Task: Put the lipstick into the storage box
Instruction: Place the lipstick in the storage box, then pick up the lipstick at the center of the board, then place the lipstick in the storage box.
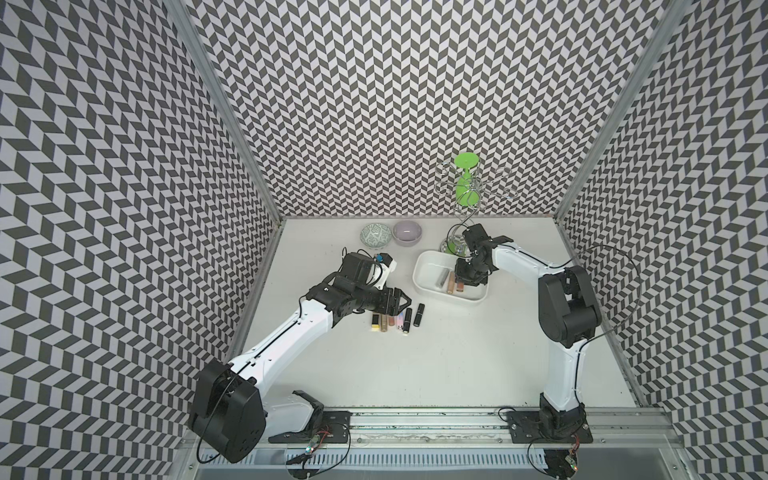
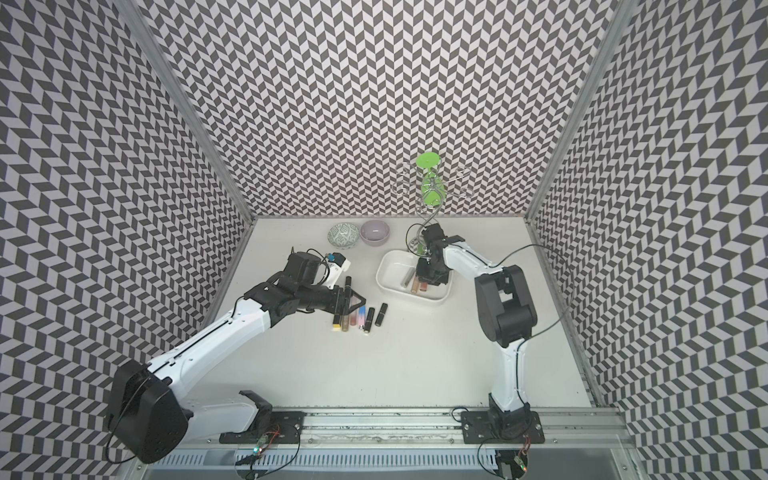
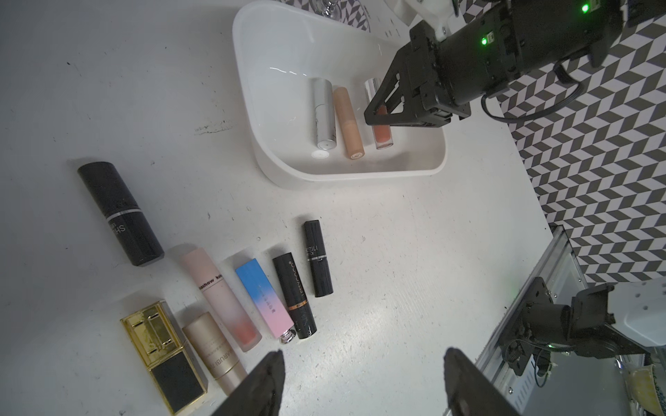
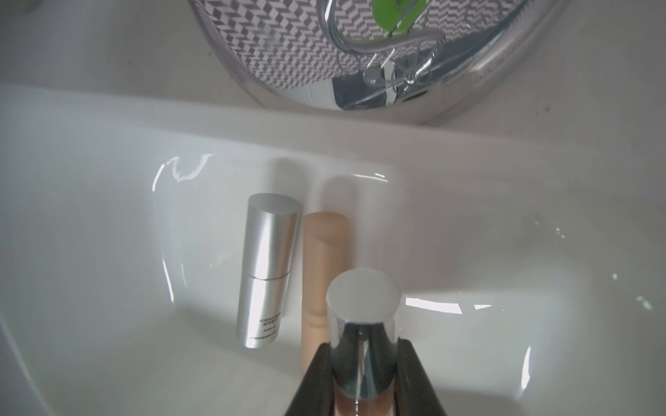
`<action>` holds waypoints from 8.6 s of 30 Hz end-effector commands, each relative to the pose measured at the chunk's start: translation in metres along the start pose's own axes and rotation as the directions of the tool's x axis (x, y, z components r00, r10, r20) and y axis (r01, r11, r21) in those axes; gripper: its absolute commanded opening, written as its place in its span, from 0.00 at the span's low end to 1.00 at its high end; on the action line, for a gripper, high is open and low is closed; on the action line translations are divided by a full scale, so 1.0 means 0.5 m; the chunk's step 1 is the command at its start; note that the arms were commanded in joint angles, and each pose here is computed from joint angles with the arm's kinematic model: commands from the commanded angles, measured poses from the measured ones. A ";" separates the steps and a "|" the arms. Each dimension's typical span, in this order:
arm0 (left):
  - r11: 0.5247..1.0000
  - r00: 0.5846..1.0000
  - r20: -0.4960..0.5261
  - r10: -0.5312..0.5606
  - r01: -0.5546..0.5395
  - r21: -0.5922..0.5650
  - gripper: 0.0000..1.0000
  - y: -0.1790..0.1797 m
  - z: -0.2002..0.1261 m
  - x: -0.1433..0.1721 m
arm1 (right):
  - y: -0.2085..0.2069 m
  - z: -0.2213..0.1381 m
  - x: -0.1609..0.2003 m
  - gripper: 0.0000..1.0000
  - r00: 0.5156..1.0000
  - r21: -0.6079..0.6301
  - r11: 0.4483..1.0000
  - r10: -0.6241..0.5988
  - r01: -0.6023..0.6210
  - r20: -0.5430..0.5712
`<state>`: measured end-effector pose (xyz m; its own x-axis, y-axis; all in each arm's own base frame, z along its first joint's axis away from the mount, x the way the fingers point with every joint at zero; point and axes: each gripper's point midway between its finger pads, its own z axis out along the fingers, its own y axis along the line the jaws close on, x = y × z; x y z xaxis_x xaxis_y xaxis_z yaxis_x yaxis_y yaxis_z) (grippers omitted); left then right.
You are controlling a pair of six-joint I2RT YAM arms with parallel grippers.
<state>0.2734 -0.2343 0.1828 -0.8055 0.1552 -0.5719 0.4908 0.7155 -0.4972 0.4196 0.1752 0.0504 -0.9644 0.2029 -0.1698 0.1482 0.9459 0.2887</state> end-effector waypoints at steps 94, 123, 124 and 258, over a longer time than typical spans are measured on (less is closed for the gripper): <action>0.855 0.973 -0.182 -0.141 0.027 -0.518 0.49 0.412 0.219 -0.087 | 0.149 -0.520 0.142 1.00 0.589 -0.211 0.758 -0.268 0.618 0.762; 0.916 0.974 -0.161 -0.160 0.086 -0.391 0.17 0.351 0.223 -0.092 | 0.149 -0.465 0.140 1.00 0.688 -0.301 0.756 -0.258 0.581 0.679; 0.925 0.976 -0.146 -0.163 0.100 -0.367 0.17 0.341 0.217 -0.104 | 0.150 -0.465 0.136 1.00 0.697 -0.313 0.755 -0.254 0.576 0.671; 1.000 0.998 -0.064 0.003 -0.004 -0.021 0.68 0.021 0.057 0.009 | -0.010 0.013 -0.009 0.16 0.984 -0.163 0.971 -0.163 0.173 0.076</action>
<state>0.2799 -0.2415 0.1492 -0.8344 0.2042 -0.5120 0.4724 0.7435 -0.4734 0.4111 0.1729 0.0438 -0.9648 0.0680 -0.2541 -0.0441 0.9105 0.4112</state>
